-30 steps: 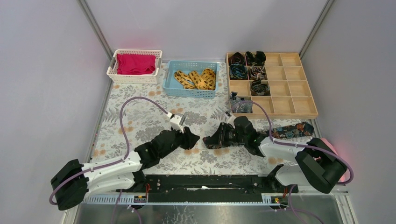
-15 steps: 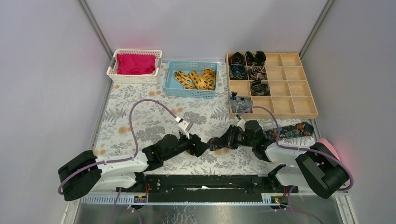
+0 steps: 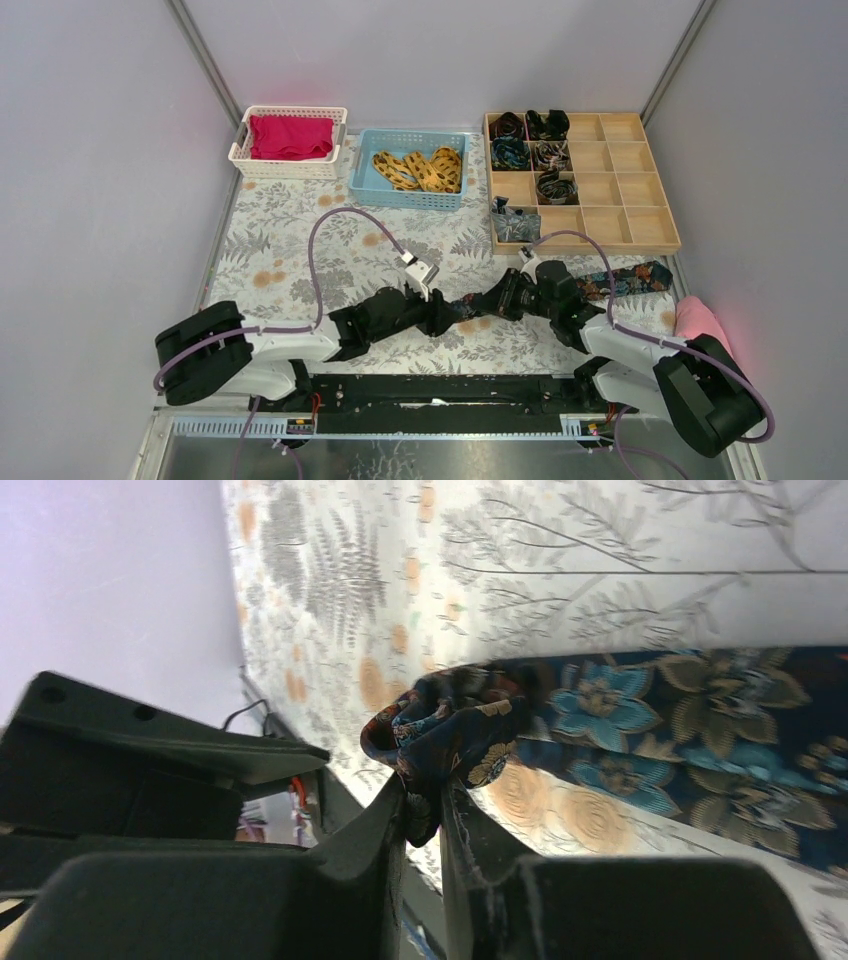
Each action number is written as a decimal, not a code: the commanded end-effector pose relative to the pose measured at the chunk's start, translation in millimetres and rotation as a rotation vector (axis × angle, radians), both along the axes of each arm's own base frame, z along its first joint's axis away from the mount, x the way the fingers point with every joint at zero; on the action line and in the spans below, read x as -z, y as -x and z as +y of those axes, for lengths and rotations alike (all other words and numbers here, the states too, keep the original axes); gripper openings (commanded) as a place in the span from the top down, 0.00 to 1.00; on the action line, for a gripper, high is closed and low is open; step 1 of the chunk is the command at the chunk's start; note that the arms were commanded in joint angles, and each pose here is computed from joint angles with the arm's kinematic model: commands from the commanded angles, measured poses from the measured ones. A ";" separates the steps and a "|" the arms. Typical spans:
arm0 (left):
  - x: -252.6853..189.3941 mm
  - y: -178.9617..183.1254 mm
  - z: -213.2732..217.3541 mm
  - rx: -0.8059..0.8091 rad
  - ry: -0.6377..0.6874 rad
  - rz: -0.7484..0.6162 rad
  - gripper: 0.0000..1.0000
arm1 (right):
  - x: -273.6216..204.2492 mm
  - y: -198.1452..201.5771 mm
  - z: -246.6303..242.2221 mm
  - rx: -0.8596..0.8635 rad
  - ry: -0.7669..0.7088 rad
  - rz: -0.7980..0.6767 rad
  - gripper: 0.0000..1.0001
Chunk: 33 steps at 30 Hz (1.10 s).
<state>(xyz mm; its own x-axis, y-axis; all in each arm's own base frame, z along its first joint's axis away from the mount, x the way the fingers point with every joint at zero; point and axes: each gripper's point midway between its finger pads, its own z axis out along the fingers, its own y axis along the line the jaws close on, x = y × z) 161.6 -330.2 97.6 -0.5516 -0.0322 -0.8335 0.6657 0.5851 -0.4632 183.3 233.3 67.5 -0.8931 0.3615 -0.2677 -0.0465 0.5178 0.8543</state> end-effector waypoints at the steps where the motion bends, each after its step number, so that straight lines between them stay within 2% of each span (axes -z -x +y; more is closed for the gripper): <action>1: -22.2 -7.3 -19.7 0.013 0.057 -0.061 0.52 | 22.8 0.2 -19.4 0.025 0.152 0.035 0.83; 7: -17.2 -7.1 -28.9 0.036 0.044 -0.055 0.54 | 39.1 6.9 -27.4 0.037 0.199 0.084 0.80; 12: -10.9 -9.5 -31.7 0.035 0.025 -0.054 0.55 | 43.7 2.1 -37.4 0.076 0.268 0.085 0.74; 18: 3.9 -37.4 -34.5 -0.064 -0.092 -0.062 0.55 | 40.0 -3.1 -44.5 0.090 0.332 0.082 0.64; 23: -7.5 -46.2 -39.3 -0.050 -0.140 -0.100 0.54 | 37.4 -6.6 -43.5 0.084 0.346 0.077 0.66; 28: -13.9 -55.5 -12.3 -0.162 -0.215 -0.152 0.39 | 32.1 -15.8 -47.1 0.096 0.397 0.071 0.72; 33: 9.4 -68.6 1.9 -0.233 -0.261 -0.101 0.38 | 27.6 -22.7 -50.3 0.101 0.435 0.055 0.71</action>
<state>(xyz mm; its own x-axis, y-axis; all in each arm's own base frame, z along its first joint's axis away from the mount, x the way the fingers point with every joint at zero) 214.1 -350.6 114.4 -0.4517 0.0351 -0.8915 0.6144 0.7367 -0.2824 193.7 188.9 32.8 -0.8891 0.3255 -0.3219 0.0731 0.7952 0.6020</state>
